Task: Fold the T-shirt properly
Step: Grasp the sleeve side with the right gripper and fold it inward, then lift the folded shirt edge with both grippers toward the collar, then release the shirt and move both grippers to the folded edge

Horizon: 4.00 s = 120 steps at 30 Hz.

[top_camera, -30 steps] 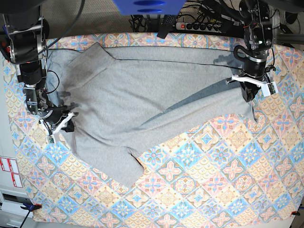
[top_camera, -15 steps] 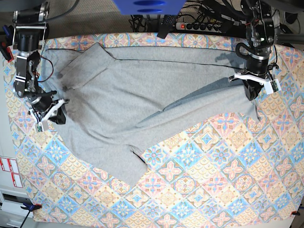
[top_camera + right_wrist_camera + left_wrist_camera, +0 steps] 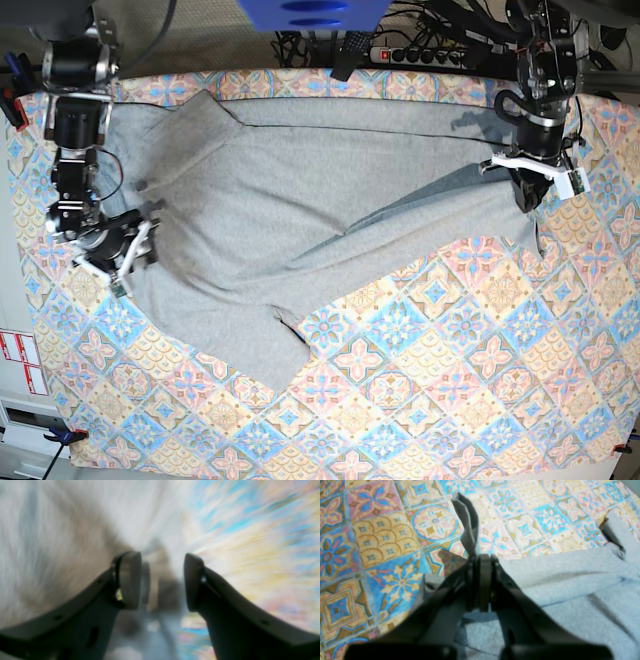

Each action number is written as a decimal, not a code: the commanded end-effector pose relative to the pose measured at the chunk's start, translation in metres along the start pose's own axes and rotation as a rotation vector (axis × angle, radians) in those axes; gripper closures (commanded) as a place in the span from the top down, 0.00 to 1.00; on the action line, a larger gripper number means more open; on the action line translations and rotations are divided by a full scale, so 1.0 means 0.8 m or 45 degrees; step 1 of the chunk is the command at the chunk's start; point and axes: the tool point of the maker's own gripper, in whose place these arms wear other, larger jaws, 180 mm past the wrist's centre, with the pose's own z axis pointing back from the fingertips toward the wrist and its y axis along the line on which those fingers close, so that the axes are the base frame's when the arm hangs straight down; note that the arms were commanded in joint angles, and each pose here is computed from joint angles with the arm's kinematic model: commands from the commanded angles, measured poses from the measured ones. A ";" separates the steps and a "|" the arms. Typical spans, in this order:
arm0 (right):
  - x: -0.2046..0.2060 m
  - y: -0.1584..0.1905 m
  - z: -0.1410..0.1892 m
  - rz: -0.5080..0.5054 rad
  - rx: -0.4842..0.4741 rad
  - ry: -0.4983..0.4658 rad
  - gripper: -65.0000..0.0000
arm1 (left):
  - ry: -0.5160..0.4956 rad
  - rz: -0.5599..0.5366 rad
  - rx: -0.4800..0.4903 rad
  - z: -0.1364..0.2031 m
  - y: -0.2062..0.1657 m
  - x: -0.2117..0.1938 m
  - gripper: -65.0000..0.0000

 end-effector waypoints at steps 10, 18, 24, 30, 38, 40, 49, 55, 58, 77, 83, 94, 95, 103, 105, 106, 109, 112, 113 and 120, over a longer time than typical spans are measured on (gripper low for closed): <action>0.046 -0.048 -0.011 -0.131 -0.045 -0.137 0.73 | -0.050 -0.017 -0.010 0.002 -0.001 0.014 0.00; 0.072 -0.044 -0.022 -0.184 -0.017 -0.191 0.74 | -0.051 -0.014 -0.010 0.002 -0.002 0.015 0.00; 0.082 -0.017 -0.039 -0.264 0.045 -0.252 0.74 | -0.050 -0.014 -0.009 0.002 -0.001 0.014 0.00; 0.084 -0.015 -0.040 -0.290 0.050 -0.296 0.74 | -0.048 -0.014 -0.008 0.002 -0.001 0.013 0.00; 0.065 -0.007 -0.045 -0.302 0.066 -0.249 0.58 | -0.050 -0.014 -0.009 0.002 -0.001 0.014 0.00; 0.053 0.003 -0.048 -0.275 0.086 -0.205 0.46 | -0.050 -0.014 -0.009 0.002 -0.001 0.014 0.00; 0.011 0.033 -0.054 -0.173 0.145 -0.094 0.00 | -0.053 -0.014 -0.010 0.001 -0.002 0.015 0.00; 0.031 0.029 -0.043 -0.121 0.114 -0.187 0.01 | -0.055 -0.013 -0.011 0.001 -0.002 0.016 0.00; 0.027 0.021 -0.029 -0.096 0.071 -0.166 0.01 | -0.055 -0.013 -0.011 0.001 -0.002 0.016 0.00; 0.002 0.041 0.075 0.120 -0.063 -0.235 0.01 | -0.096 -0.019 0.064 0.005 0.026 0.031 0.00; 0.004 0.039 0.106 0.009 -0.064 -0.299 0.01 | -0.138 -0.021 0.138 0.010 0.053 0.048 0.00; -0.018 0.045 0.141 -0.048 -0.073 -0.320 0.01 | -0.143 -0.028 0.147 0.011 0.058 0.050 0.00; -0.024 0.043 0.143 -0.055 -0.081 -0.309 0.01 | -0.142 -0.034 0.149 0.011 0.058 0.050 0.00; -0.051 0.046 0.149 -0.075 -0.082 -0.255 0.01 | -0.061 -0.033 0.196 0.005 0.081 0.023 0.00; -0.051 0.047 0.149 -0.074 -0.080 -0.257 0.01 | -0.056 -0.023 0.211 -0.006 0.089 0.022 0.00; -0.049 0.047 0.148 -0.073 -0.079 -0.261 0.01 | -0.056 -0.021 0.216 -0.011 0.092 0.023 0.00; -0.049 0.045 0.148 -0.075 -0.082 -0.259 0.01 | -0.088 -0.013 0.215 -0.024 0.094 0.037 0.00; -0.037 0.042 0.144 -0.074 -0.084 -0.283 0.01 | -0.153 -0.004 0.196 -0.037 0.085 0.063 0.00; -0.022 0.036 0.142 -0.068 -0.095 -0.314 0.01 | -0.170 0.001 0.191 -0.040 0.083 0.069 0.00; 0.057 0.000 0.136 -0.046 -0.155 -0.439 0.01 | -0.266 0.030 0.159 -0.056 0.067 0.108 0.00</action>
